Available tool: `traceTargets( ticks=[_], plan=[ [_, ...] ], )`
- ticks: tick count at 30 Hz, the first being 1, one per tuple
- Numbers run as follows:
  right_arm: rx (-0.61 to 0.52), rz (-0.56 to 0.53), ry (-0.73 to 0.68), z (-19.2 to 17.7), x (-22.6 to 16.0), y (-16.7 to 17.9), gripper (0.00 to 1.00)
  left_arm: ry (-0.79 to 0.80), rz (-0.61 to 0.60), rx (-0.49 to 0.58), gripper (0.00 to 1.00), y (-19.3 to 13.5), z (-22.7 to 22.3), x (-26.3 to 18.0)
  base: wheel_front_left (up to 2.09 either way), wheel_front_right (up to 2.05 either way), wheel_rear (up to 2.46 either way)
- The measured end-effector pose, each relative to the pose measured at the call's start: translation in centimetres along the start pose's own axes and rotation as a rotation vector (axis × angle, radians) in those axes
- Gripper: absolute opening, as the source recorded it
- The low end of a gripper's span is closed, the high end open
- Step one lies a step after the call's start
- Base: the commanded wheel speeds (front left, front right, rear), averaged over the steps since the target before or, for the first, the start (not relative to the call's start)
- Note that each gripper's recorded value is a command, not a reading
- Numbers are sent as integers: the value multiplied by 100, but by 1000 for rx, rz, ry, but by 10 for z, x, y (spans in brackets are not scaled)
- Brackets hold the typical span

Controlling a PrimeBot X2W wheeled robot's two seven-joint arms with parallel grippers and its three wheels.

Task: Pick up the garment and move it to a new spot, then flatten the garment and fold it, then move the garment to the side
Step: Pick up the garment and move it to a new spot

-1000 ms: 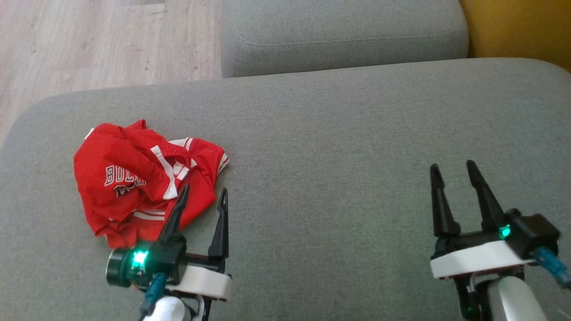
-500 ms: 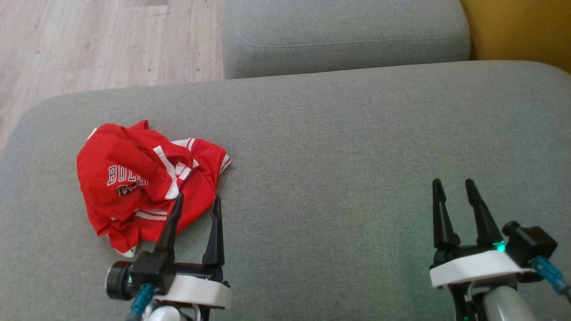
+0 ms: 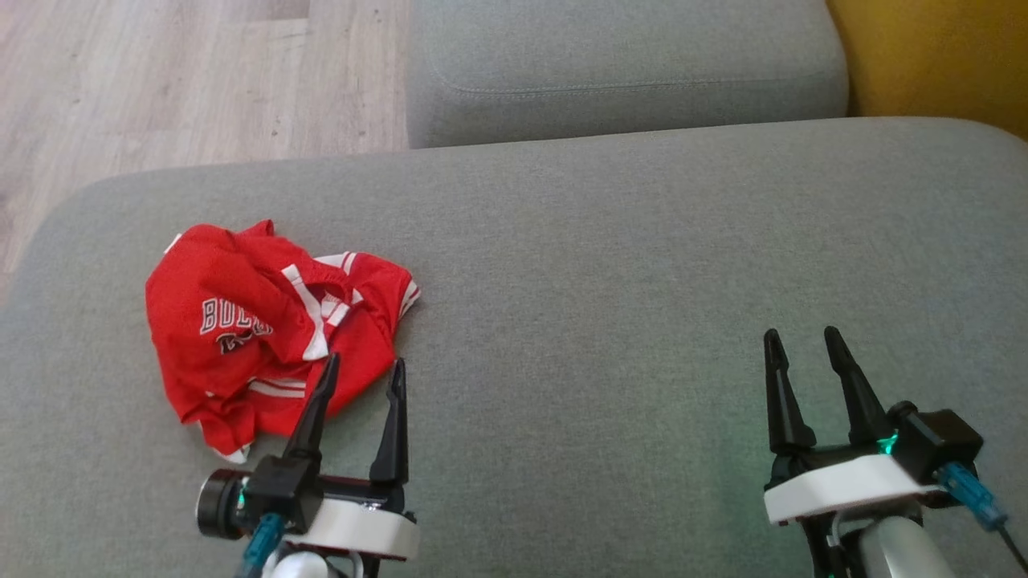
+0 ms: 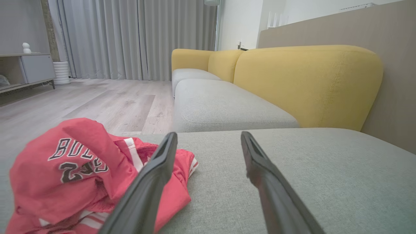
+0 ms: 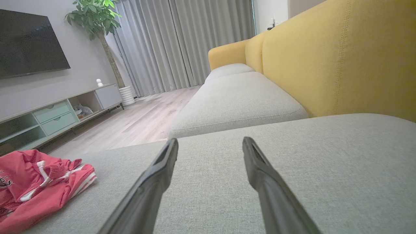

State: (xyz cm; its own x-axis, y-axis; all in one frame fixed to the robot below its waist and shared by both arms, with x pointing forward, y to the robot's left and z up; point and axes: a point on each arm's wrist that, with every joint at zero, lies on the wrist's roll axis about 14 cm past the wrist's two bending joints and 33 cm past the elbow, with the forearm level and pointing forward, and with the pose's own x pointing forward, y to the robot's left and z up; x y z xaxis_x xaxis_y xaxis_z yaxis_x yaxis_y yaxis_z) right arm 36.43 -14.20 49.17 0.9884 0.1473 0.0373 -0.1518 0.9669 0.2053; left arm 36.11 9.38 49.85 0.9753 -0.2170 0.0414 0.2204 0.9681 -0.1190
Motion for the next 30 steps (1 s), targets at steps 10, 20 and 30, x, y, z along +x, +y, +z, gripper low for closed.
traceTargets(
  ticks=[10, 20, 30],
  plan=[
    [1, 93, 7, -3, 9, 30, 100, -7, 101, 17, 100, 30, 2, -14, 0, 0, 0],
    [0, 284, 34, -11, 18, 91, 100, -13, 298, 14, 100, 81, 3, -52, 0, 0, 0],
    [2, 487, 90, -29, 8, 156, 100, -24, 446, 18, 100, 115, 5, -94, 0, 0, 0]
  ],
)
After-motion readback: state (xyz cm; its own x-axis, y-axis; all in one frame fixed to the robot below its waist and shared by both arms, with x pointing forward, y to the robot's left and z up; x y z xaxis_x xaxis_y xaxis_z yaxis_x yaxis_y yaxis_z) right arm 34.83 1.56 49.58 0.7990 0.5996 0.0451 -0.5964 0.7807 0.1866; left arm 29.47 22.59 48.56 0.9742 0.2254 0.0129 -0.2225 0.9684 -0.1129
